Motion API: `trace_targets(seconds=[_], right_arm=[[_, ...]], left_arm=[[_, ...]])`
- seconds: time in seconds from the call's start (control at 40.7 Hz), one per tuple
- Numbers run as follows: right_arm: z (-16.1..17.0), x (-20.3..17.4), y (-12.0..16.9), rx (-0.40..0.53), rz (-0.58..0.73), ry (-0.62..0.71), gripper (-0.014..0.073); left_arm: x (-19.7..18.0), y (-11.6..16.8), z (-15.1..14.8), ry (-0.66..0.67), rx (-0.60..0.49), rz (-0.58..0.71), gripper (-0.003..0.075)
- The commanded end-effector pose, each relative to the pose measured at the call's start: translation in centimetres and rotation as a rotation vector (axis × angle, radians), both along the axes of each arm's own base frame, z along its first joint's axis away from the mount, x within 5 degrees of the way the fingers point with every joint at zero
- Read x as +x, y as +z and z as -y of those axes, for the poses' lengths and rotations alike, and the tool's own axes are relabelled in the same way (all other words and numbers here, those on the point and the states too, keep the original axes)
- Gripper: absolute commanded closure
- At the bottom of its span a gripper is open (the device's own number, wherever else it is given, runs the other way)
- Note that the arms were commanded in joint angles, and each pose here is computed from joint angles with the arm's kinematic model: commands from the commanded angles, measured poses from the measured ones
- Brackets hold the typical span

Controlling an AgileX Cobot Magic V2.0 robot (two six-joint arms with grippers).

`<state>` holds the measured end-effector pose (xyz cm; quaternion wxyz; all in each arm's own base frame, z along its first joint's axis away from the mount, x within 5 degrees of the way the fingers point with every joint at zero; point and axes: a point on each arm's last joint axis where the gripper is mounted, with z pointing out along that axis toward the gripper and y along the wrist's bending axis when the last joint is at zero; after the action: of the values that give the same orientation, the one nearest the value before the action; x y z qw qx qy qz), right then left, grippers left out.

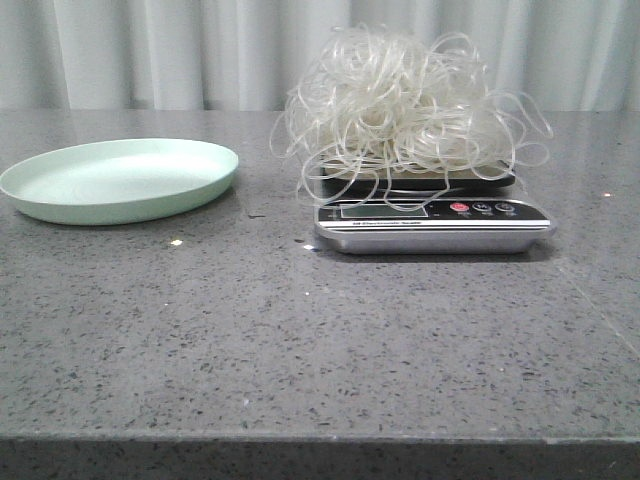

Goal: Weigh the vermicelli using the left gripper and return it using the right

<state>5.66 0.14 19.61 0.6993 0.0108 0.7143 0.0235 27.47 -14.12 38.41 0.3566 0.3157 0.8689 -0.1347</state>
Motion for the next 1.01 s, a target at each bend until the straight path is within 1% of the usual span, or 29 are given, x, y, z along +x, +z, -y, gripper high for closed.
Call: trace_targets(seconds=[0.0,0.049,0.098,0.221,0.418,0.639,0.835,0.884,0.983], right_arm=[[0.1,-0.2,1.0,0.002,0.095,-0.012,0.0444],[0.1,-0.2,1.0,0.002,0.095,-0.012,0.0444],[0.1,-0.2,1.0,0.002,0.095,-0.012,0.0444],[0.1,-0.2,1.1,0.002,0.104,-0.013,0.0444],[0.1,-0.2,1.3,0.002,0.133,-0.017,0.0444],[0.1,-0.2,1.3,0.002,0.132,-0.017,0.0444],[0.1,-0.2,1.3,0.003,0.132,-0.017,0.0444],[0.1,-0.2,1.4,0.022,0.135,-0.016,0.0444],[0.2,-0.2,1.4,0.101,0.137,-0.014,0.0444]], left_arm=[[-1.8,2.8,-2.3,0.101,-0.084,0.115,0.0529],[-2.7,3.1,-3.4,0.133,-0.097,0.146,0.0567],[-3.5,3.0,-4.8,0.175,-0.106,0.174,0.0587],[-6.0,2.6,-7.4,0.263,-0.126,0.242,0.0583],[-10.3,1.2,-10.3,0.375,-0.150,0.351,0.0583],[-14.0,-1.9,-11.5,0.435,-0.180,0.461,0.0583],[-15.9,-4.8,-12.0,0.465,-0.207,0.549,0.0583],[-16.3,-5.5,-12.1,0.472,-0.213,0.568,0.0583],[-16.6,-6.2,-12.3,0.481,-0.219,0.590,0.0583]])
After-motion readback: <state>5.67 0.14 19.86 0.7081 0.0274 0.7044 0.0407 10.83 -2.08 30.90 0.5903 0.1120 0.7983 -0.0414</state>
